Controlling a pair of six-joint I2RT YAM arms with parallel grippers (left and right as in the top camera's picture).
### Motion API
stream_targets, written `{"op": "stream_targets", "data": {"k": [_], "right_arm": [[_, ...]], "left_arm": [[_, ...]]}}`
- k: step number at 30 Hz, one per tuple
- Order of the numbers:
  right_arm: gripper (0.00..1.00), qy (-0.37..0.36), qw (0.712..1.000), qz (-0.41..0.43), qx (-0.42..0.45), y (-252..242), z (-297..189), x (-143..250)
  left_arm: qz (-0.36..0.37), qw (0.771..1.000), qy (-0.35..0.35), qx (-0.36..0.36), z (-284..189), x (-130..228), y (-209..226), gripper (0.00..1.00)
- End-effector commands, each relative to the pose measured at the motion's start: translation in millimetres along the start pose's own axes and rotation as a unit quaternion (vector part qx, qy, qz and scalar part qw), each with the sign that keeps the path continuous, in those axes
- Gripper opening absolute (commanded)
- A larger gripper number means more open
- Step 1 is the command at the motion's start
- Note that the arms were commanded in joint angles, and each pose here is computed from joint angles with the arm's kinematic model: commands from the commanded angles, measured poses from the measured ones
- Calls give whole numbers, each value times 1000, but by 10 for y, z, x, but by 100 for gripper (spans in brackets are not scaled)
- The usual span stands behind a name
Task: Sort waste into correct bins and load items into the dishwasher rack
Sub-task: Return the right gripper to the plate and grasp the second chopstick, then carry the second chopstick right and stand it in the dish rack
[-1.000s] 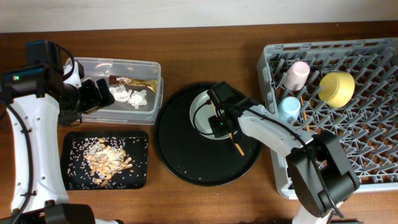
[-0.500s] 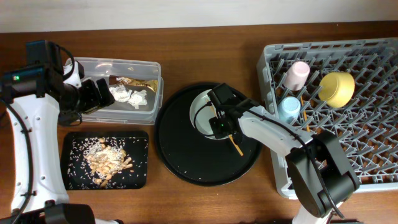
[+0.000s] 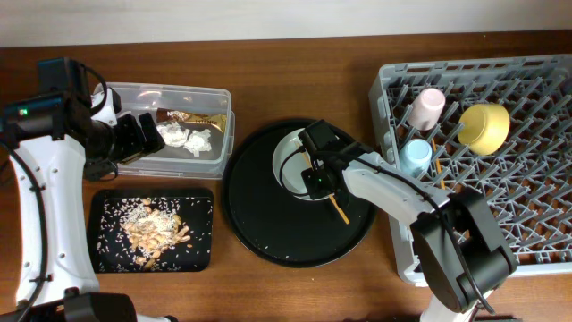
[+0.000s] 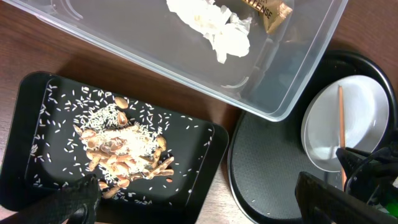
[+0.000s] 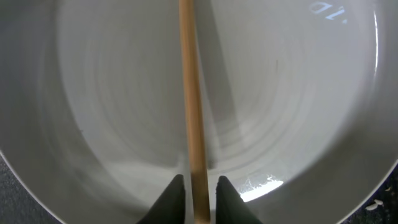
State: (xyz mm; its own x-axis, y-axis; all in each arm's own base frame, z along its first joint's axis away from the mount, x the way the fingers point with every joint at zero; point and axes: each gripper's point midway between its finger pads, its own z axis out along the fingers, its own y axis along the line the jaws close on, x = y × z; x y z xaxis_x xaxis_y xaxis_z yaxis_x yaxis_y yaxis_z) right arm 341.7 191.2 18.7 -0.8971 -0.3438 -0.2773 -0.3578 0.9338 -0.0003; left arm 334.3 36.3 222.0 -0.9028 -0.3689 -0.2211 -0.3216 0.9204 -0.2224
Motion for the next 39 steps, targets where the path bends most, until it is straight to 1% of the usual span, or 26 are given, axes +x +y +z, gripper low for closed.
{"op": "stream_targets", "data": {"k": [1,5,10,14,18,21,25,27,28,30,32,34,39], "right_arm": [[15,10,1000,1,11,-23,33,81],[14,23,1000,0,13,-32,31,142],[14,21,1000,0,12,-31,31,134],[4,19,1000,0,12,-29,30,122],[4,8,1000,1,10,-19,-8,42],[4,-19,1000,-8,6,7,-248,-194],[4,-58,997,-39,14,-21,-801,-527],[4,-72,995,-38,61,-222,-1061,-630],[4,-76,987,-24,142,-603,-1309,-672],[4,-62,977,-40,199,-899,-1432,-640],[4,-34,969,-56,237,-1184,-1481,-549],[4,-5,966,-47,252,-1444,-1500,-421],[4,11,964,56,261,-2019,-1529,-223]], "left_arm": [[-4,1000,-10,2,-64,-5,-3,99],[-4,1000,-10,2,-63,-6,-3,99],[-4,1000,-10,2,-63,-6,-3,99],[-4,1000,-10,2,-63,-6,-3,99],[-4,1000,-10,2,-63,-6,-3,99],[-4,1000,-10,2,-64,-6,-3,99],[-4,1000,-10,2,-64,-5,-3,99],[-4,1000,-10,2,-63,-6,-3,99],[-4,1000,-10,2,-64,-5,-3,99],[-4,1000,-10,2,-63,-6,-3,99],[-4,1000,-10,2,-64,-6,-3,99],[-4,1000,-10,2,-64,-6,-3,99],[-4,1000,-10,2,-64,-5,-3,100]]}}
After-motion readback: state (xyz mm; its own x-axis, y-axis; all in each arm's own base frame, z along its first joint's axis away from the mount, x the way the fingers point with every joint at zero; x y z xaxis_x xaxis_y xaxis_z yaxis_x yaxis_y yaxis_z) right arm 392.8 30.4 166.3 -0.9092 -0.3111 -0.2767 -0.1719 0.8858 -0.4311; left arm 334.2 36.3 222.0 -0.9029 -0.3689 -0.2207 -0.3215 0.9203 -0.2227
